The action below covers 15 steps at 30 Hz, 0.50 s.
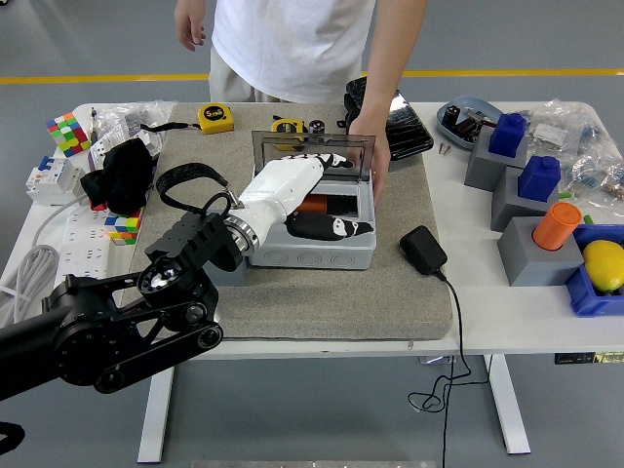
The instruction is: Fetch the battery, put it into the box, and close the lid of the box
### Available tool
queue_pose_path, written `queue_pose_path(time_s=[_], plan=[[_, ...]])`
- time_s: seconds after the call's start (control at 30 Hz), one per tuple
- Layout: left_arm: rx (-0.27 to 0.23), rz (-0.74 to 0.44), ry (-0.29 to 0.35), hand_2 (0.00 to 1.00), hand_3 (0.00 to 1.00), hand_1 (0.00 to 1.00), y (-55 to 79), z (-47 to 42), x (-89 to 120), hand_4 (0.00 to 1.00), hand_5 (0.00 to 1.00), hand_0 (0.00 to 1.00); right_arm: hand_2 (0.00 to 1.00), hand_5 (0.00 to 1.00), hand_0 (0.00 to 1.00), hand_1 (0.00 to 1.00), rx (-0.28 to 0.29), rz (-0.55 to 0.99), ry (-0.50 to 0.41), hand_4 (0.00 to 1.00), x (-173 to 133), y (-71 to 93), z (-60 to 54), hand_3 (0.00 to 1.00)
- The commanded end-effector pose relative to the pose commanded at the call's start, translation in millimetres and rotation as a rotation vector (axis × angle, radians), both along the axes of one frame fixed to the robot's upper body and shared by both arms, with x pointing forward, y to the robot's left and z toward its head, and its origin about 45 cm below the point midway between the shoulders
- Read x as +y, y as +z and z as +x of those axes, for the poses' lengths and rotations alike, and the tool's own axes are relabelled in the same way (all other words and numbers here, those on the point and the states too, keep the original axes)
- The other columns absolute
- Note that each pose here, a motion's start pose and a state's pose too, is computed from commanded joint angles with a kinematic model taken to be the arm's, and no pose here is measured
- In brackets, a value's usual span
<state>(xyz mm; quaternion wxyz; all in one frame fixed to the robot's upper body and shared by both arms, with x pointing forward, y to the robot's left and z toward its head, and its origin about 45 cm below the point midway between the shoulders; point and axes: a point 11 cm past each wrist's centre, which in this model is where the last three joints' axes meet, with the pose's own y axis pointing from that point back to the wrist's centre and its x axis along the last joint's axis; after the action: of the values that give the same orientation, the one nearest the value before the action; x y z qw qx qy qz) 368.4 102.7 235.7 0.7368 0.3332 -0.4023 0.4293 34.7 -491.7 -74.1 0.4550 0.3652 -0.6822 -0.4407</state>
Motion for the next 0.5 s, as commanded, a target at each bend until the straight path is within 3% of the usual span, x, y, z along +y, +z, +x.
queue_pose_path(time_s=[0.1,0.27,0.37,0.5], plan=[[0.016,-0.004,0.006,0.828,0.826,0.850,-4.5,-0.6,2,0.980,0.650,0.821,0.664,0.558,0.633,0.647,0.000,0.001,0.000,0.994,0,-0.1,-0.3,0.577],[-0.047,-0.057,-0.002,0.827,0.826,0.848,16.3,1.9,-2,0.979,0.650,0.817,0.664,0.558,0.633,0.647,0.001,0.001,-0.001,0.994,1,-0.4,-1.1,0.578],[-0.095,-0.090,0.003,0.827,0.826,0.848,33.3,8.1,-5,0.979,0.650,0.817,0.664,0.558,0.633,0.647,0.002,0.002,-0.001,0.994,1,-0.6,-1.6,0.578],[-0.125,-0.086,0.020,0.833,0.829,0.859,41.0,20.8,-9,0.977,0.649,0.830,0.664,0.558,0.633,0.647,0.004,0.002,0.002,0.994,1,-0.6,-1.4,0.578]])
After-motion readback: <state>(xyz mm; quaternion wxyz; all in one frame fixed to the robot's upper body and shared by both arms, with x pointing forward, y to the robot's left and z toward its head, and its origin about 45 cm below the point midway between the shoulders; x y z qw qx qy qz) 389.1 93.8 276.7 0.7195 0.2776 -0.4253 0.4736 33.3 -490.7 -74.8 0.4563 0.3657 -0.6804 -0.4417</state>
